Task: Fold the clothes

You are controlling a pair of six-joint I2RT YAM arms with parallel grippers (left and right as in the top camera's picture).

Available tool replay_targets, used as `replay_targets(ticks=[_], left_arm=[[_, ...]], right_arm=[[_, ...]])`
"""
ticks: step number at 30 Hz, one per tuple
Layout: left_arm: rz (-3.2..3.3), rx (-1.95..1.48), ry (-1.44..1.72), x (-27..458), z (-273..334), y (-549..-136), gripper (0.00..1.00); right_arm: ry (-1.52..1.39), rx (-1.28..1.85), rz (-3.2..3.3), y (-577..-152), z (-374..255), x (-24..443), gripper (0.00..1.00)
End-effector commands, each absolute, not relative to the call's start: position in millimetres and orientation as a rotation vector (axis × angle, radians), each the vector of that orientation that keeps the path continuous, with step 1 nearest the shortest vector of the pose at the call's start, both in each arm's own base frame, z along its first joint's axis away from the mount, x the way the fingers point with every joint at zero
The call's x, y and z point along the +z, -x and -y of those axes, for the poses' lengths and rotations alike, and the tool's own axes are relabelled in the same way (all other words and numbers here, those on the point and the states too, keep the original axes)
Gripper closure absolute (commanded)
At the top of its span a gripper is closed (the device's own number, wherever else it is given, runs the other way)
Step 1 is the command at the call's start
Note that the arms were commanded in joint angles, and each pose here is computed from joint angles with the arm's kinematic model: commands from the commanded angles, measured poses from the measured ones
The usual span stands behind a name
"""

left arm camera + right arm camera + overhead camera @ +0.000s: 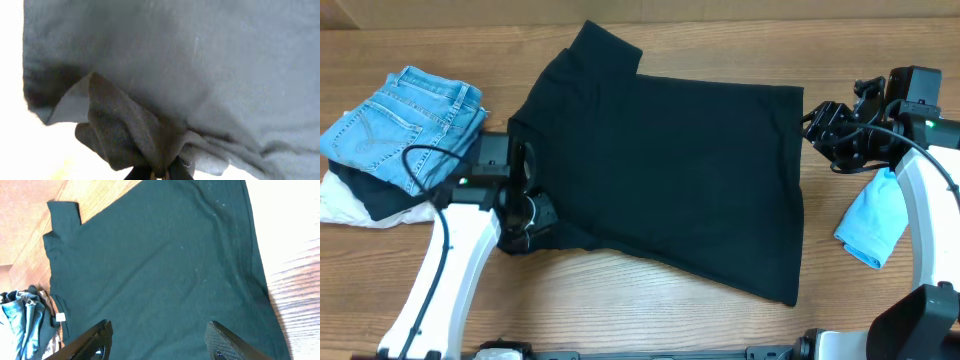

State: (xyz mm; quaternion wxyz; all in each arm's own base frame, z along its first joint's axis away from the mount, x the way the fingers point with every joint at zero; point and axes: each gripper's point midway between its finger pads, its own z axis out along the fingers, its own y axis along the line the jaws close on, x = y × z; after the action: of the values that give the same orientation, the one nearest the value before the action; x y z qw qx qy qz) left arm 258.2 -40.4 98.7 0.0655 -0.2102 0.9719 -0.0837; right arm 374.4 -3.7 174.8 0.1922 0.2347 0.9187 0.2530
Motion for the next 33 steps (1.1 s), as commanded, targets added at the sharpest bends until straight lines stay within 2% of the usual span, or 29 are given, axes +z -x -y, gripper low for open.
replay_targets(ticks=[1,2,3,4,5,6,13,19,29,33], left_arm=[[-2.917,-0.208,0.577,88,36,-280,0.95],[-2.904,-0.203,0.573,84,36,-288,0.92],[-2.89,-0.196,0.57,80,35,-295,0.71],[-2.885,-0.199,0.56,78,35,-299,0.56],[-2.886,-0.201,0.542,76,36,-301,0.47],[-2.901,-0.217,0.521,74,38,-300,0.44],[-3.069,-0.222,0.324,70,47,-264,0.49],[-2.934,-0.18,-0.097,71,83,-292,0.56],[-3.069,-0.003,-0.241,23,81,-279,0.66],[-3.065,-0.016,-0.293,20,83,-280,0.7]], right_arm=[[-0.633,0.703,-2.552,-377,5,185,0.36],[-0.634,0.703,-2.552,-377,5,185,0.36],[-0.634,0.704,-2.553,-377,5,185,0.36],[-0.635,0.704,-2.554,-377,5,185,0.36],[-0.635,0.703,-2.555,-377,5,185,0.36],[-0.636,0.704,-2.558,-376,5,184,0.36],[-0.613,0.698,-2.57,-374,5,183,0.35],[-0.612,0.698,-2.568,-374,5,184,0.35],[-0.616,0.7,-2.574,-373,4,183,0.35],[-0.618,0.7,-2.577,-372,4,183,0.35]])
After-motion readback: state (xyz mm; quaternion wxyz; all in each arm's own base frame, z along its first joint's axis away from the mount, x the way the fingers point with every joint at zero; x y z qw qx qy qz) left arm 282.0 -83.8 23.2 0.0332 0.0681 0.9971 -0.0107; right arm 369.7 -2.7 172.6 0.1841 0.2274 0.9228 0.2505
